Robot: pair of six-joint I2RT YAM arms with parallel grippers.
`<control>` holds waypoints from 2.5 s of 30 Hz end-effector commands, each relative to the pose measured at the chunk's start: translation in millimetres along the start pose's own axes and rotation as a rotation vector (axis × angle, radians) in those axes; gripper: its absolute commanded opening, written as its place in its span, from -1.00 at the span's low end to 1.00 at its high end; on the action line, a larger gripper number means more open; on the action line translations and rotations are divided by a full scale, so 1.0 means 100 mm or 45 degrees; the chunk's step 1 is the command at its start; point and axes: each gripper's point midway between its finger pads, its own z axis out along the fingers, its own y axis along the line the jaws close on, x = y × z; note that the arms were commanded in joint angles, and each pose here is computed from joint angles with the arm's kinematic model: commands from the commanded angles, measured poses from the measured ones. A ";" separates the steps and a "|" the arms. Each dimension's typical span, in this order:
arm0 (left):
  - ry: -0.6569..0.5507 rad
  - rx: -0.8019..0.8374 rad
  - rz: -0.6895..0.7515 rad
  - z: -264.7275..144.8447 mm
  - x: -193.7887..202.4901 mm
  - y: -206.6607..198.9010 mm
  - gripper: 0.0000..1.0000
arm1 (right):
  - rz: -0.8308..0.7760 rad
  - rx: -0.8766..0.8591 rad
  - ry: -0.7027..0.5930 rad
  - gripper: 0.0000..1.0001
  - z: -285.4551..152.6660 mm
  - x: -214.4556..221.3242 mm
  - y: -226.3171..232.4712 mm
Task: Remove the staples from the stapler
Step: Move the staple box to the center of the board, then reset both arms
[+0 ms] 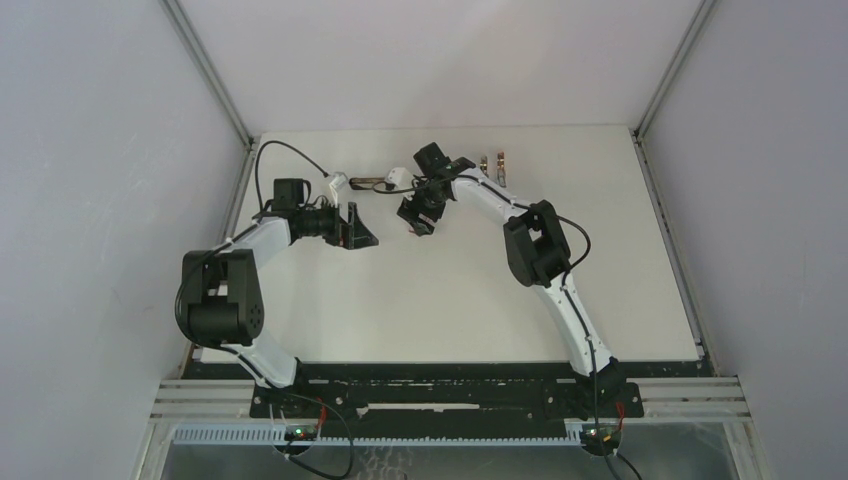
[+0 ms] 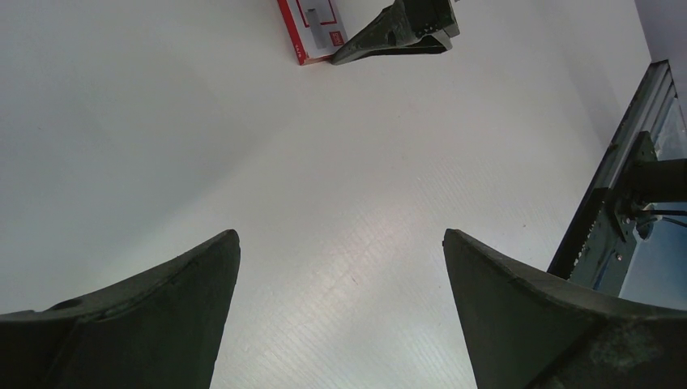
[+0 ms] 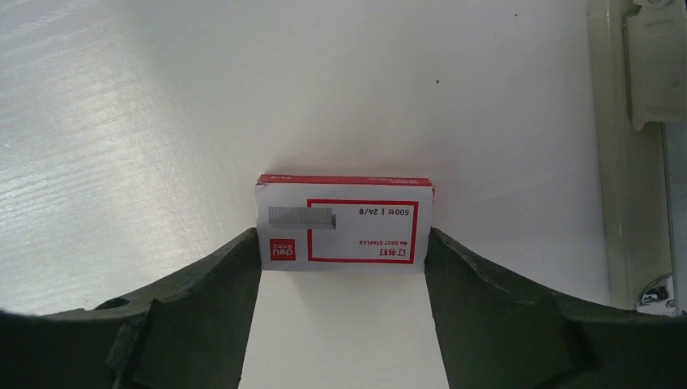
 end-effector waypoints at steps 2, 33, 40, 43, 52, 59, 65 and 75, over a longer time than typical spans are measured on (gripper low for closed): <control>-0.028 0.040 0.008 -0.01 -0.06 -0.05 0.99 | -0.048 -0.007 -0.025 0.33 0.01 -0.08 0.01; -0.085 -0.083 0.138 -0.24 -0.29 -0.12 0.99 | -0.142 0.304 -0.056 1.00 -1.21 -0.55 -0.10; -0.149 -0.293 0.317 -0.76 -0.50 -0.19 0.99 | 0.217 0.622 -0.183 1.00 -2.37 -0.17 0.03; -0.174 -0.401 0.364 -1.02 -0.51 -0.19 0.99 | 0.384 0.694 -0.260 1.00 -2.66 0.20 0.14; -0.325 -0.931 0.379 -1.80 -0.35 -0.15 0.99 | 0.732 0.941 -0.263 1.00 -3.07 1.31 0.37; -0.553 -1.147 0.408 -2.17 -0.14 -0.30 0.99 | 0.772 1.105 -0.528 1.00 -3.63 1.51 0.61; -0.648 -1.136 0.410 -2.19 0.02 -0.42 1.00 | 0.737 1.212 -0.630 1.00 -3.82 1.64 0.81; -0.615 -1.156 0.396 -2.18 0.08 -0.37 0.99 | 0.678 1.302 -0.706 1.00 -3.87 1.80 1.02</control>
